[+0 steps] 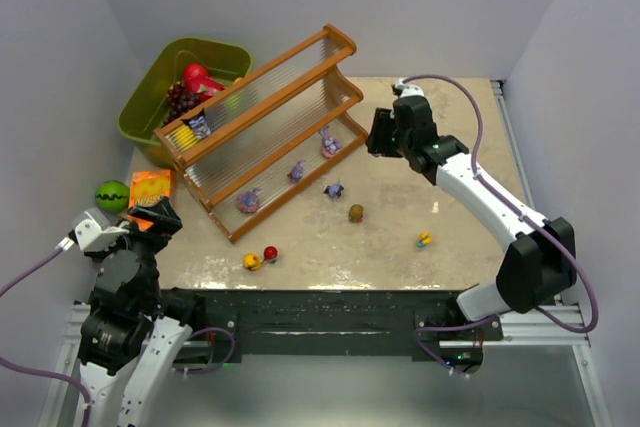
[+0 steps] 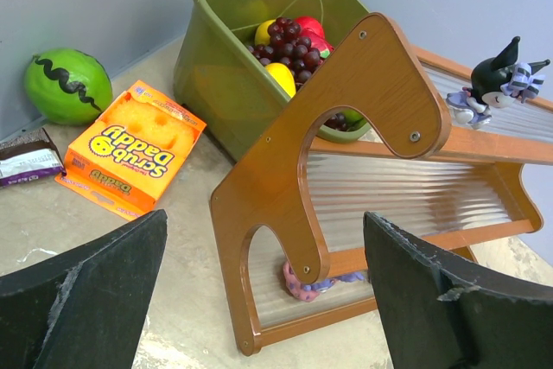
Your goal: Place and organize the plastic toys onto the shelf
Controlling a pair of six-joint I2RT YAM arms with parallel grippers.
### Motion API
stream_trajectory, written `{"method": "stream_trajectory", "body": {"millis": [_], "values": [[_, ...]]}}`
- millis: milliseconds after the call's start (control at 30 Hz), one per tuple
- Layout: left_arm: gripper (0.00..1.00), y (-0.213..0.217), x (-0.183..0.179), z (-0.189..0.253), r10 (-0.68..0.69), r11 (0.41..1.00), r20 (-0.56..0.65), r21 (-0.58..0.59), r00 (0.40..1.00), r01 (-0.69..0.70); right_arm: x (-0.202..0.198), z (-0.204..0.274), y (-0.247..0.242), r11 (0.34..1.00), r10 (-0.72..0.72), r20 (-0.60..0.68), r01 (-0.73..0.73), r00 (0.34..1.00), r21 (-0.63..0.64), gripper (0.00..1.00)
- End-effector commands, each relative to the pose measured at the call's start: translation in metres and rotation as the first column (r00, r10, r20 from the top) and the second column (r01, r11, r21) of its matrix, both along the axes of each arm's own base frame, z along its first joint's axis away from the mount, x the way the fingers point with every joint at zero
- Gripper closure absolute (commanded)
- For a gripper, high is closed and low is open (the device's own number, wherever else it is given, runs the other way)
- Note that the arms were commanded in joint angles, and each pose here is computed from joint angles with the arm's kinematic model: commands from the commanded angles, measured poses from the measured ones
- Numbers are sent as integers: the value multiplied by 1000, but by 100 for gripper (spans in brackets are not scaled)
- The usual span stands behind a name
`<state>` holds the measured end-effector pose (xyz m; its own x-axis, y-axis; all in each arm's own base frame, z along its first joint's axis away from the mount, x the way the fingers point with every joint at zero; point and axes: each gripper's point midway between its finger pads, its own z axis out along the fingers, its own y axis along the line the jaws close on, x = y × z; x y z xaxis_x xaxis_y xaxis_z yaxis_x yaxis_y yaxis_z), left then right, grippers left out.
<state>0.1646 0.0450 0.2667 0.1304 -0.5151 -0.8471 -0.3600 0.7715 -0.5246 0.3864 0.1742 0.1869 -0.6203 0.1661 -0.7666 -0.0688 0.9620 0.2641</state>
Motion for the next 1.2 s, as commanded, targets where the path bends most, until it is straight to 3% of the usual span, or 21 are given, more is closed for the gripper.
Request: {"method": "stream_trajectory", "body": {"millis": [0, 233, 767, 1167], "values": [[0, 1, 0, 7, 6, 1000, 30, -3, 1000, -6, -6, 42, 32, 996, 82, 25, -83, 996, 27, 100], [0, 2, -1, 8, 11, 1000, 35, -5, 999, -11, -6, 110, 90, 984, 170, 111, -175, 979, 36, 100], [0, 3, -1, 7, 13, 1000, 32, -4, 999, -13, -5, 205, 190, 947, 245, 250, -286, 937, 145, 100], [0, 2, -1, 7, 9, 1000, 33, -2, 999, -9, 12, 218, 224, 938, 206, 308, -277, 929, 209, 100]]}}
